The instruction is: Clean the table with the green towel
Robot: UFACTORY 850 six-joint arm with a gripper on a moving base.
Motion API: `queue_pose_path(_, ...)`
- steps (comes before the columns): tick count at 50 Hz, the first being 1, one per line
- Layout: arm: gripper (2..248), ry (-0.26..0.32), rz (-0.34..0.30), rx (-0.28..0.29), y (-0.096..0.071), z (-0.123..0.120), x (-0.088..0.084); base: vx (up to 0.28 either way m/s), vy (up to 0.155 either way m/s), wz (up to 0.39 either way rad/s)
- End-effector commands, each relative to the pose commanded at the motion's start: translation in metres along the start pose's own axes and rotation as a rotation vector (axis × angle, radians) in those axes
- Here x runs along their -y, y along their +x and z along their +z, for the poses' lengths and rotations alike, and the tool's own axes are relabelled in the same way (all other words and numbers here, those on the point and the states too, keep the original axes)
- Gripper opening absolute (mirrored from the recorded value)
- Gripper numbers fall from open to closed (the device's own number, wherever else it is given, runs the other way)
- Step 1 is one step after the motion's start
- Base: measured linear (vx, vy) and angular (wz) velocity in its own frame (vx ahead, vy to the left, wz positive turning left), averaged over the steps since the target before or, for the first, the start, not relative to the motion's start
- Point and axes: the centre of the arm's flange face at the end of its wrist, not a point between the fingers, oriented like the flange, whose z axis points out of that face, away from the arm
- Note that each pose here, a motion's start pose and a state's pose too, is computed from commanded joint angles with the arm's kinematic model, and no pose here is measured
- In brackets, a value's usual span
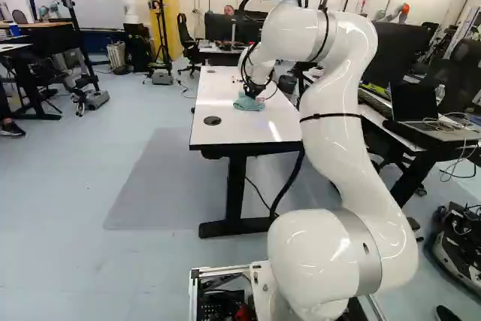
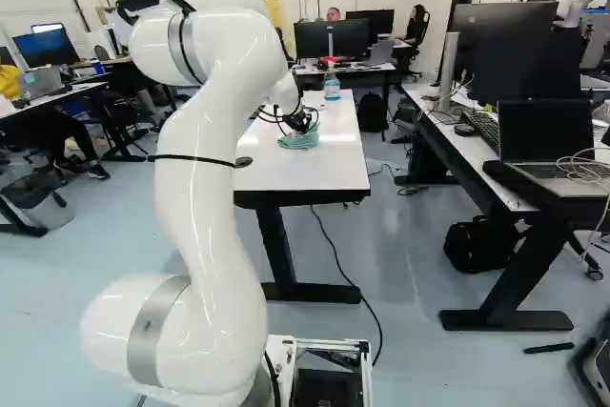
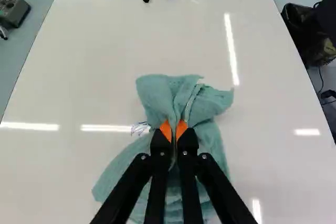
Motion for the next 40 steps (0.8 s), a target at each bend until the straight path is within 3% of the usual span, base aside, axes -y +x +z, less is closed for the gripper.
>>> queue_pose_path(15, 30, 0.019, -0.021, -0.016, 0.009, 0.011, 0.022, 0.000, 0.000, 0.000)
queue_pose_path(40, 30, 0.058, -0.065, -0.004, 0.000, 0.001, 0.065, 0.000, 0.000, 0.000)
